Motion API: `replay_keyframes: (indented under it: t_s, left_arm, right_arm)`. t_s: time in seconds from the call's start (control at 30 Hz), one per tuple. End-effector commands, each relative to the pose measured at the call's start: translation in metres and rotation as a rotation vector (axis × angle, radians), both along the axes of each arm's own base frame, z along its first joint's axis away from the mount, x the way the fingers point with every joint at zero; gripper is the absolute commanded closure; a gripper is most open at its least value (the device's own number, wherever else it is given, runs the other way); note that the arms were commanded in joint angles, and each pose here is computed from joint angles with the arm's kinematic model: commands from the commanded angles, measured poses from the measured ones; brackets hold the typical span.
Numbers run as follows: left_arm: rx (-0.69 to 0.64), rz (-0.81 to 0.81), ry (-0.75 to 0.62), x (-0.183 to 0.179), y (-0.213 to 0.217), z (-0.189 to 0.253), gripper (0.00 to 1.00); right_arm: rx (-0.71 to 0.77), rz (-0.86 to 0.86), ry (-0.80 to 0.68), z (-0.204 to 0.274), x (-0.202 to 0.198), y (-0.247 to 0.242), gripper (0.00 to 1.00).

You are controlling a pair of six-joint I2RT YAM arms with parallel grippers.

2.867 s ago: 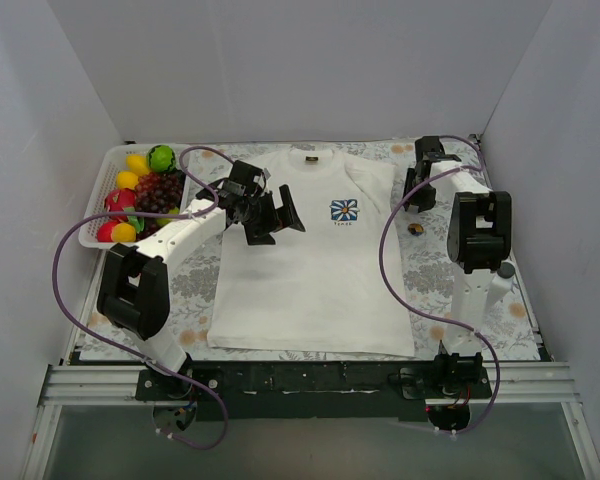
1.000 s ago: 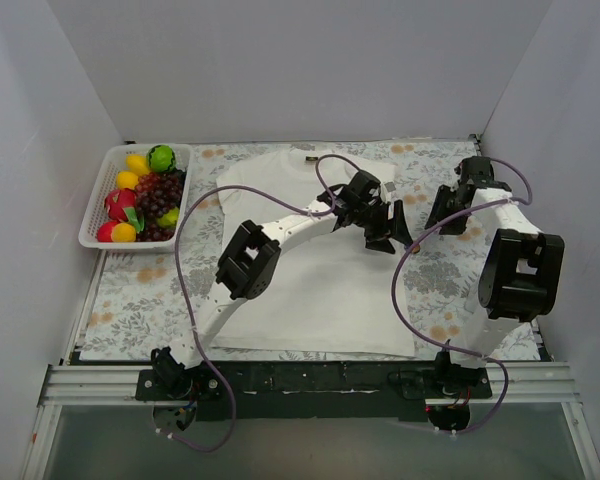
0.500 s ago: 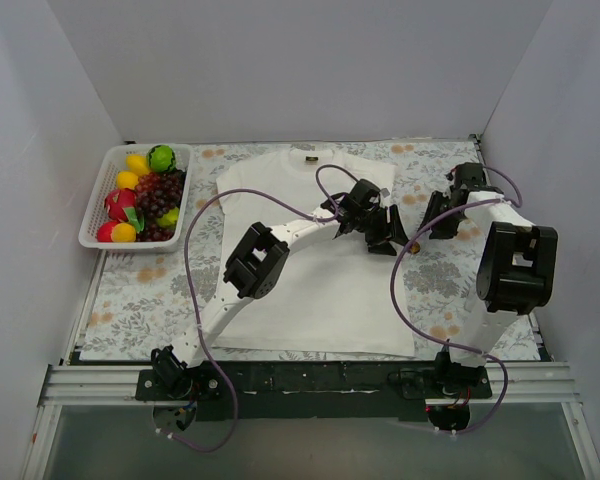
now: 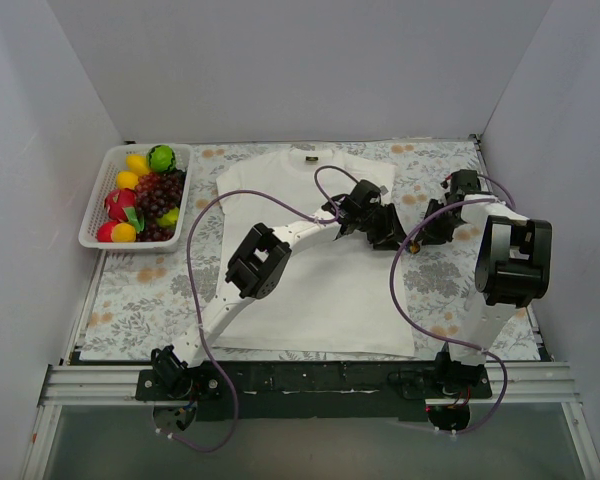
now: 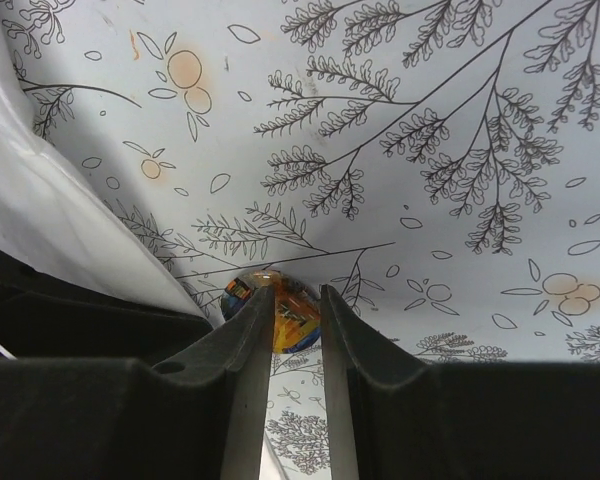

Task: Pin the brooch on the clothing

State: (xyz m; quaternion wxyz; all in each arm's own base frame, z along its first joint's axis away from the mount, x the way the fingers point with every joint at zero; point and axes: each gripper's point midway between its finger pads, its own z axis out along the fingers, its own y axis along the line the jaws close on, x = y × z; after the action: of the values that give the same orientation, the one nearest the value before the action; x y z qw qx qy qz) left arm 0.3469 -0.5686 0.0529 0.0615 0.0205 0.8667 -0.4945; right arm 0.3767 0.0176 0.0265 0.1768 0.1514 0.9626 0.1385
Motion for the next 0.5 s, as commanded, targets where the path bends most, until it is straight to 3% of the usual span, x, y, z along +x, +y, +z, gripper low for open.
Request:
replay_keyframes:
  t_s: [0.0,0.47]
  left_arm:
    - [-0.015,0.025,-0.023,0.008,-0.005,0.006,0.62]
    - [0.030,0.044,0.047,0.006,-0.003,-0.022,0.65]
  right_arm:
    - [0.026,0.009,-0.016,0.000,0.000,0.005,0.68]
    - [0.081,0.028,-0.019,-0.003,-0.008,0.015,0.69]
